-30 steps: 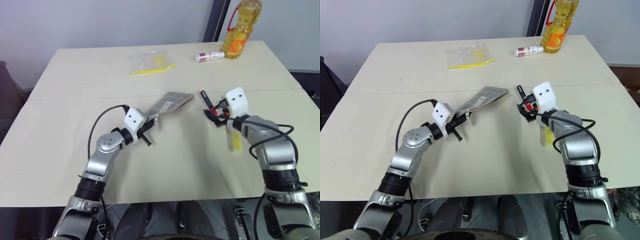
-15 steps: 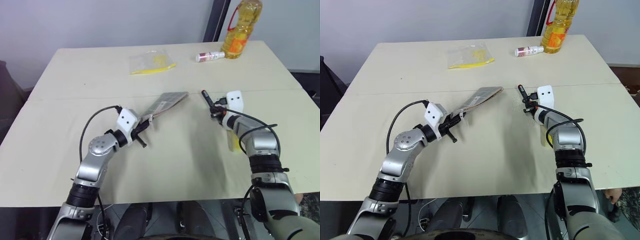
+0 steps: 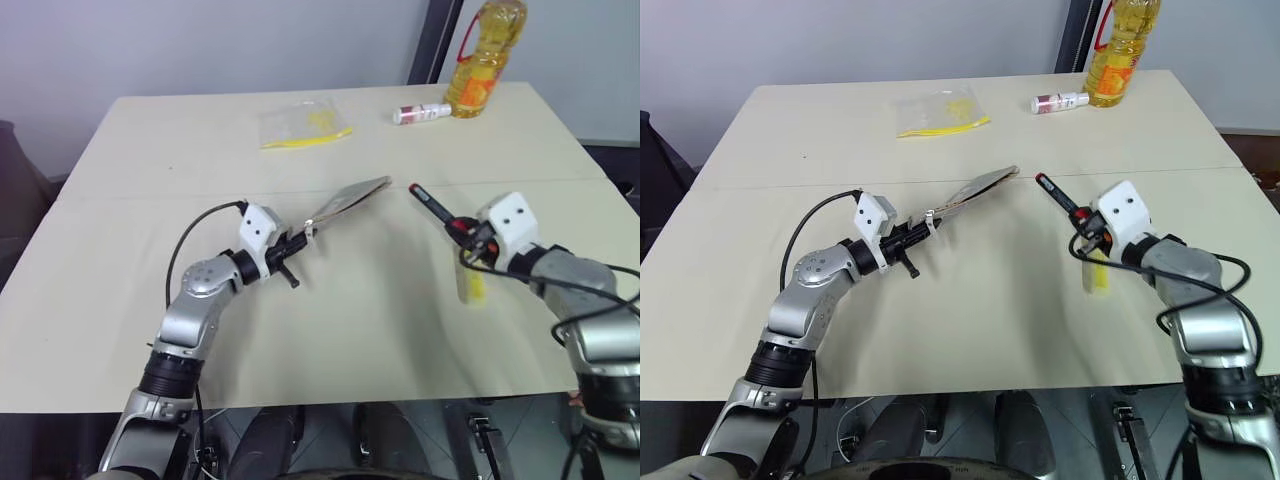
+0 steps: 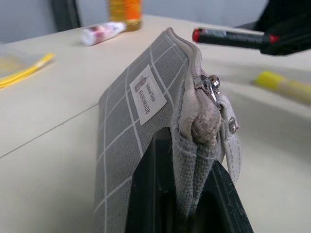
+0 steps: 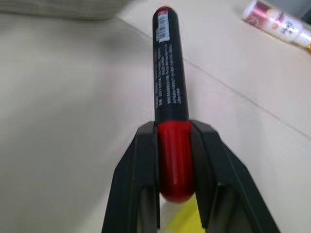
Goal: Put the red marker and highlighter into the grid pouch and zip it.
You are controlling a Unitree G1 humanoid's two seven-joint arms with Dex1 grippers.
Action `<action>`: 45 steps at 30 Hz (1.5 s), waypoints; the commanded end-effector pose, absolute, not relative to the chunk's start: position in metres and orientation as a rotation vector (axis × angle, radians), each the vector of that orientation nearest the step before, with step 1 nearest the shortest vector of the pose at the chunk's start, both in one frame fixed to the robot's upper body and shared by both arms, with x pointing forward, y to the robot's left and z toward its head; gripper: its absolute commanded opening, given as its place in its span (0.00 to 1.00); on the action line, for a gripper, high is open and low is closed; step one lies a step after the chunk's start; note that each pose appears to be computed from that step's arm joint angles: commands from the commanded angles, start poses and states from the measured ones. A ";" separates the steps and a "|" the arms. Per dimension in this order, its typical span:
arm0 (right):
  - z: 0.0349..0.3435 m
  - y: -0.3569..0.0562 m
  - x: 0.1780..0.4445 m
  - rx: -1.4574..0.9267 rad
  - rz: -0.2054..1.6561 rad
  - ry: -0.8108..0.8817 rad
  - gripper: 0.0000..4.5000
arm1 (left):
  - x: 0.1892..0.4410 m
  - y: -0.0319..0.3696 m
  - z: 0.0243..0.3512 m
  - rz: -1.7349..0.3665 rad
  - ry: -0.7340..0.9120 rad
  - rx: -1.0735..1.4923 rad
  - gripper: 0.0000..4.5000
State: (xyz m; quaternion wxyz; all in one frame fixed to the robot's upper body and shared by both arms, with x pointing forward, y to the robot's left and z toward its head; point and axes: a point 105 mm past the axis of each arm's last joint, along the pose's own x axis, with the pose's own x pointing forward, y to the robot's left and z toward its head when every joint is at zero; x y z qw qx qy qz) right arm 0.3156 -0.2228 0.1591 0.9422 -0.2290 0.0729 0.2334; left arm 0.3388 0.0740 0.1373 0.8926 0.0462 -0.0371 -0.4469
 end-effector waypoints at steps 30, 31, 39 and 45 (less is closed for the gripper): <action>0.166 -0.198 0.302 -0.723 0.640 0.153 0.08 | 0.318 0.064 0.139 -1.072 -0.103 0.205 0.00; 0.165 -0.197 0.301 -0.740 0.651 0.155 0.08 | 0.318 0.064 0.139 -1.077 -0.102 0.212 0.00; 0.165 -0.176 0.292 -0.817 0.765 0.137 0.08 | 0.311 0.065 0.133 -1.149 -0.086 0.294 0.00; 0.165 -0.157 0.285 -0.841 0.855 0.112 0.08 | 0.307 0.067 0.127 -1.203 -0.073 0.341 0.00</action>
